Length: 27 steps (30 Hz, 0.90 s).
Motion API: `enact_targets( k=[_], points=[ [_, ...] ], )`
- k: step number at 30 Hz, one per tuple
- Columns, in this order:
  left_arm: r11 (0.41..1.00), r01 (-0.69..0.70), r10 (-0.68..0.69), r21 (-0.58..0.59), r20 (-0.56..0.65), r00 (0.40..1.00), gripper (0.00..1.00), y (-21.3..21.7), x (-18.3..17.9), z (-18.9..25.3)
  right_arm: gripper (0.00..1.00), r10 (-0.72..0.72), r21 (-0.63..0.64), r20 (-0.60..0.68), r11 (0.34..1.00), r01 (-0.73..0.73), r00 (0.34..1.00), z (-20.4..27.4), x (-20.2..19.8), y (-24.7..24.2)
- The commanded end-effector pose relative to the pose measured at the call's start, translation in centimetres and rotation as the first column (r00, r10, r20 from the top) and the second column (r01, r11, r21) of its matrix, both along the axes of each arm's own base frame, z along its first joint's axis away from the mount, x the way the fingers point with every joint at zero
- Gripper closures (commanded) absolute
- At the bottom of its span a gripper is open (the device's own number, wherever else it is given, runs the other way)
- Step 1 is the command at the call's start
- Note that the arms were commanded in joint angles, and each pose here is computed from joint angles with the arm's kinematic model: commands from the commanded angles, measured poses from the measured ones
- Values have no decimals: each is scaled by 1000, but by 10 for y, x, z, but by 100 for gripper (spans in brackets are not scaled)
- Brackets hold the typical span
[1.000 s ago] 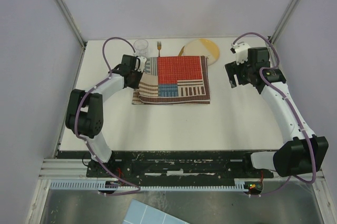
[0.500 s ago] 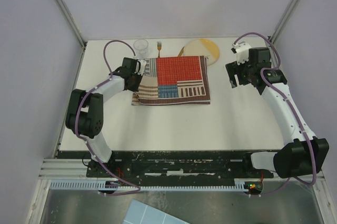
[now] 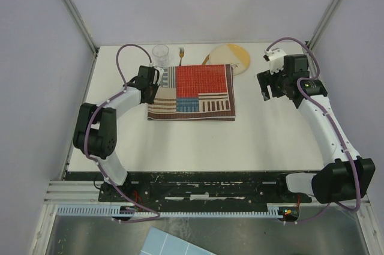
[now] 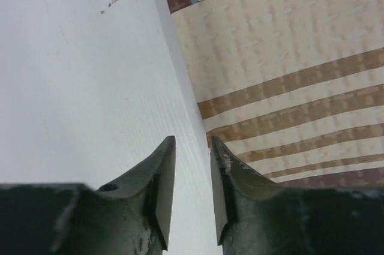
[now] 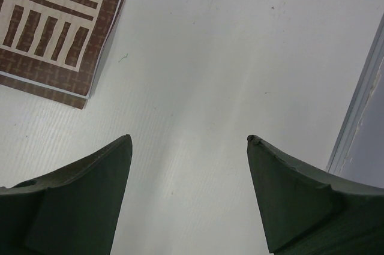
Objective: Set the dinner table for one person
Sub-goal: Flatten out the napkin at the center of the board.
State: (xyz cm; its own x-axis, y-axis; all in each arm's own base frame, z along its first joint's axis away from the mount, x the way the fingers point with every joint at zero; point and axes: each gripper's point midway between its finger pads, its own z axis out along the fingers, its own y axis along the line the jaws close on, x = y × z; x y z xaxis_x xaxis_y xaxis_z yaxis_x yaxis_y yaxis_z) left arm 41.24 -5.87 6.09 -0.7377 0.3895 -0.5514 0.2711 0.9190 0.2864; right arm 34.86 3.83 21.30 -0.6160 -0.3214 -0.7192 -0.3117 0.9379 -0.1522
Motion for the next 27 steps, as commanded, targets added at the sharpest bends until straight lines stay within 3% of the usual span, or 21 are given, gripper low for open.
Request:
enact_targets(
  k=[1,6,12,21,27],
  points=[
    [999,-18,14,40,106,994,56,10,10,26,14,-4,25,73,1000,3,997,20,3,1],
    [998,-28,22,50,119,993,53,14,7,27,14,-1,28,74,1000,-1,997,20,2,2],
    [999,-32,36,-33,125,992,53,12,7,23,14,1,32,73,999,-4,997,20,1,2],
    [947,-9,63,-321,159,985,52,-8,5,36,14,4,33,69,999,-7,998,19,-1,2],
    [862,93,-27,-498,138,990,50,-42,-15,34,14,6,43,62,999,-9,998,17,-1,4]
  ],
)
